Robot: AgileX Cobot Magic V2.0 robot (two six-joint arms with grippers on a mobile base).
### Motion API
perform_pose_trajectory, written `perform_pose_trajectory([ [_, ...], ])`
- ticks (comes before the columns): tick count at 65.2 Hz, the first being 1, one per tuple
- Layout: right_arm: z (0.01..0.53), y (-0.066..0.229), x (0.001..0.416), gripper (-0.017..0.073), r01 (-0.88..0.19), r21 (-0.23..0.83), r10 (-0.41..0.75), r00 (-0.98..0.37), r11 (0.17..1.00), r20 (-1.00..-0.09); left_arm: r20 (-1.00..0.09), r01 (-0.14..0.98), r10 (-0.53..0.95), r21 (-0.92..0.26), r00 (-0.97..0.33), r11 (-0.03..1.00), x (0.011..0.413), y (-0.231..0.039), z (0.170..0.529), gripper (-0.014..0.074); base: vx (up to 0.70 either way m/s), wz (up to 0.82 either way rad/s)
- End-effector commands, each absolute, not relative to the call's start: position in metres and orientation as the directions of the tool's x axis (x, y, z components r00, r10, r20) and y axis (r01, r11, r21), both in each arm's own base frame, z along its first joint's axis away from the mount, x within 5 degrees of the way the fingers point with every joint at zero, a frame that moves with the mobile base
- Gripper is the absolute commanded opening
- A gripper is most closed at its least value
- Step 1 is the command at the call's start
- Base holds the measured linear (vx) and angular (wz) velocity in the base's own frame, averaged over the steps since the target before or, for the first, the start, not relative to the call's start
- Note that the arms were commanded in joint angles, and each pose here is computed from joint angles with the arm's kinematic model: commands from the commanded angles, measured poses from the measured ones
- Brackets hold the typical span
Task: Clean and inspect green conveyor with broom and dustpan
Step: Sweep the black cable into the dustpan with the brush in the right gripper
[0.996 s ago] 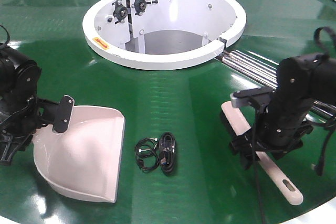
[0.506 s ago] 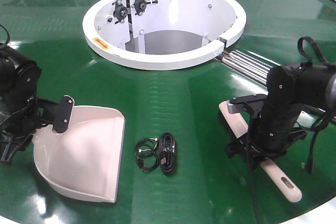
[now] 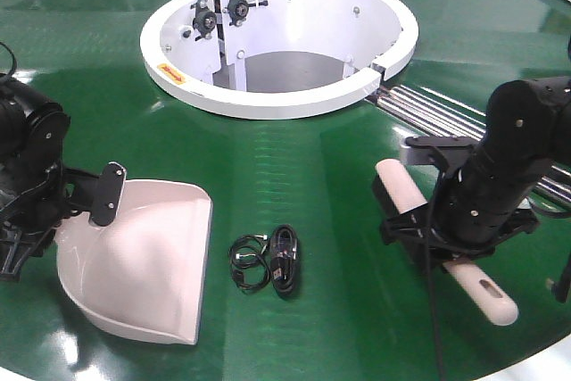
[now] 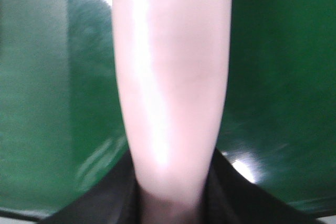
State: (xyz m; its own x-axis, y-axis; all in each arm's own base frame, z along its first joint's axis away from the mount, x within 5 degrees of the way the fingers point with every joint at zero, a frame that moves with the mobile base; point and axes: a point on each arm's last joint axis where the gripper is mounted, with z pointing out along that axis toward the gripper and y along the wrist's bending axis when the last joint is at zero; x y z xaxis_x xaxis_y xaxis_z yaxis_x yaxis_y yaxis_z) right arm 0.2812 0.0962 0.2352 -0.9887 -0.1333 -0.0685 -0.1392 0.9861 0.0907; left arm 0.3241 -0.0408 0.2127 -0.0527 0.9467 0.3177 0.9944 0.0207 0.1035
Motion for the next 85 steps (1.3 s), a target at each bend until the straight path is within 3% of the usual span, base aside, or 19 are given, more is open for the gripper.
perform_pose_trajectory([
  [1, 0.253, 0.114, 0.275, -0.0004, -0.159, 0.111, -0.144, -0.980, 0.981, -0.134, 0.313, 0.986, 0.947, 0.165, -0.077, 0.025, 0.323, -0.041, 0.231, -0.0006, 0.00, 0.00],
  [24, 0.246, 0.171, 0.274, -0.0004, -0.176, 0.087, -0.168, -0.981, 0.980, -0.097, 0.313, 0.986, 0.947, 0.165, -0.077, 0.025, 0.323, -0.041, 0.231, -0.0006, 0.00, 0.00],
  [38, 0.234, 0.186, 0.281, -0.0004, -0.152, 0.069, -0.152, -0.988, 0.986, -0.006, 0.313, 0.986, 0.947, 0.165, -0.077, 0.025, 0.323, -0.041, 0.231, -0.0006, 0.00, 0.00],
  [46, 0.226, 0.195, 0.279, -0.0004, -0.180, 0.040, -0.182, -0.982, 0.983, 0.045, 0.312, 0.986, 0.947, 0.166, -0.077, 0.025, 0.324, -0.041, 0.231, -0.0006, 0.00, 0.00],
  [65, 0.219, 0.232, 0.280, -0.0004, -0.249, 0.046, -0.251, -0.965, 0.968, 0.075, 0.312, 0.986, 0.947, 0.166, -0.077, 0.025, 0.324, -0.041, 0.231, -0.0006, 0.00, 0.00],
  [73, 0.221, 0.252, 0.284, -0.0004, -0.281, 0.075, -0.287, -0.954, 0.957, 0.086, 0.312, 0.986, 0.947, 0.166, -0.077, 0.025, 0.324, -0.041, 0.231, -0.0006, 0.00, 0.00],
  [85, 0.225, 0.296, 0.289, -0.0004, -0.326, 0.199, -0.343, -0.937, 0.924, 0.058, 0.312, 0.986, 0.947, 0.166, -0.077, 0.025, 0.324, -0.041, 0.231, -0.0006, 0.00, 0.00],
])
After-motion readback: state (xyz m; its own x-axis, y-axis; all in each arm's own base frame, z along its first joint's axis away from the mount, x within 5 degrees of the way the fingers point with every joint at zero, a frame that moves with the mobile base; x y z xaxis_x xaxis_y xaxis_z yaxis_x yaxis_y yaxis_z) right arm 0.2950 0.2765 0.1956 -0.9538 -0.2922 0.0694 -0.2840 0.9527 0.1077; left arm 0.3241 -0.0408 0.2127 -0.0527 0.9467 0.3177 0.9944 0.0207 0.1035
